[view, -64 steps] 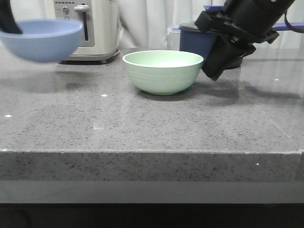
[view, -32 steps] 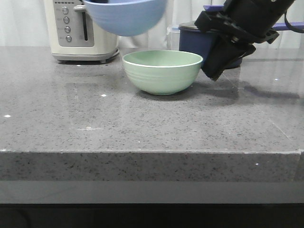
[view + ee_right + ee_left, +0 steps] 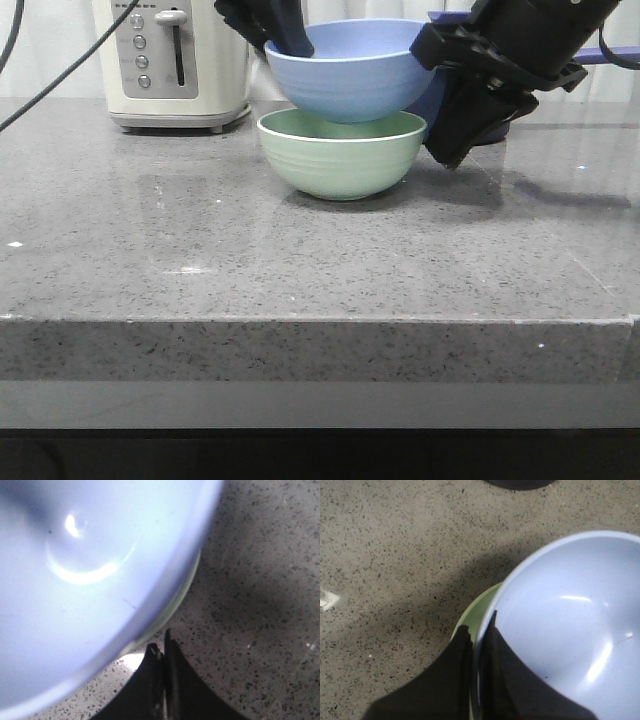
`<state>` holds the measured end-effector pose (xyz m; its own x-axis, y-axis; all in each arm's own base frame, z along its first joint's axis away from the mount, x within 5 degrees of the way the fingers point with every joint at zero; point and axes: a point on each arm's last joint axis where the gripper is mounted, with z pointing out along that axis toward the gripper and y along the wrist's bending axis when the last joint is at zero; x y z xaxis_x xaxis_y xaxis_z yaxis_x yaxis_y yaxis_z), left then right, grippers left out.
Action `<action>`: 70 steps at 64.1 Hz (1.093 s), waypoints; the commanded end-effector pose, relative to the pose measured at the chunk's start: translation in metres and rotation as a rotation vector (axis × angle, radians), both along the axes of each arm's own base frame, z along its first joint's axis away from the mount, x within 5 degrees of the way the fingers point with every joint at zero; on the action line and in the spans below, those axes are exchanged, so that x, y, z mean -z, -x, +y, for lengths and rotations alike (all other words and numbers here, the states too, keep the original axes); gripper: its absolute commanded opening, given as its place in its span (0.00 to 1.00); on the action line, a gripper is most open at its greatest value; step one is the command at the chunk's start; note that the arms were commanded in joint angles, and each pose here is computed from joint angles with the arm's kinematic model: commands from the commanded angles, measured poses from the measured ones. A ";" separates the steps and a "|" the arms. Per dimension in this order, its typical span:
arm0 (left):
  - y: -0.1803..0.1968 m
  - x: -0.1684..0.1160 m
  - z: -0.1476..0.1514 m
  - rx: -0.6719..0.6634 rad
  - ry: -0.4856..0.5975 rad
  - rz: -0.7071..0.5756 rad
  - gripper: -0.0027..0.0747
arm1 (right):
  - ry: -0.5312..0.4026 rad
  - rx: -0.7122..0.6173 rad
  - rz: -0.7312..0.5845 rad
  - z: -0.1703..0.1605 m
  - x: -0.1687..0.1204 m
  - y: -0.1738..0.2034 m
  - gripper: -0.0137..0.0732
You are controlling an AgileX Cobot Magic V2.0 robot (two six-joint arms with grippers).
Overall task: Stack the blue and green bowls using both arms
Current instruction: 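Lift the blue bowl and carry it over the green bowl, then lower the blue bowl into the green bowl and open the left gripper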
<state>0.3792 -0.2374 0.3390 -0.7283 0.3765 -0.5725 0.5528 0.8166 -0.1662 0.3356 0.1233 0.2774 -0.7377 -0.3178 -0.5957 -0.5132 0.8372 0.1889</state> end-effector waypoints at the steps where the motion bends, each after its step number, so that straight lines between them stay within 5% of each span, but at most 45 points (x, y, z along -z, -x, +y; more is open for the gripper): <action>1: 0.011 -0.035 0.001 -0.002 0.074 -0.079 0.01 | -0.040 0.015 -0.087 -0.001 -0.023 0.001 0.09; 34: 0.008 -0.027 -0.001 0.000 0.058 -0.053 0.01 | -0.040 0.015 -0.087 -0.001 -0.023 0.001 0.09; 56: 0.008 -0.027 -0.001 0.001 0.060 -0.052 0.52 | -0.040 0.015 -0.087 -0.001 -0.023 0.001 0.09; 70: 0.015 -0.044 0.005 0.000 0.077 -0.092 0.55 | -0.040 0.015 -0.087 -0.001 -0.023 0.001 0.09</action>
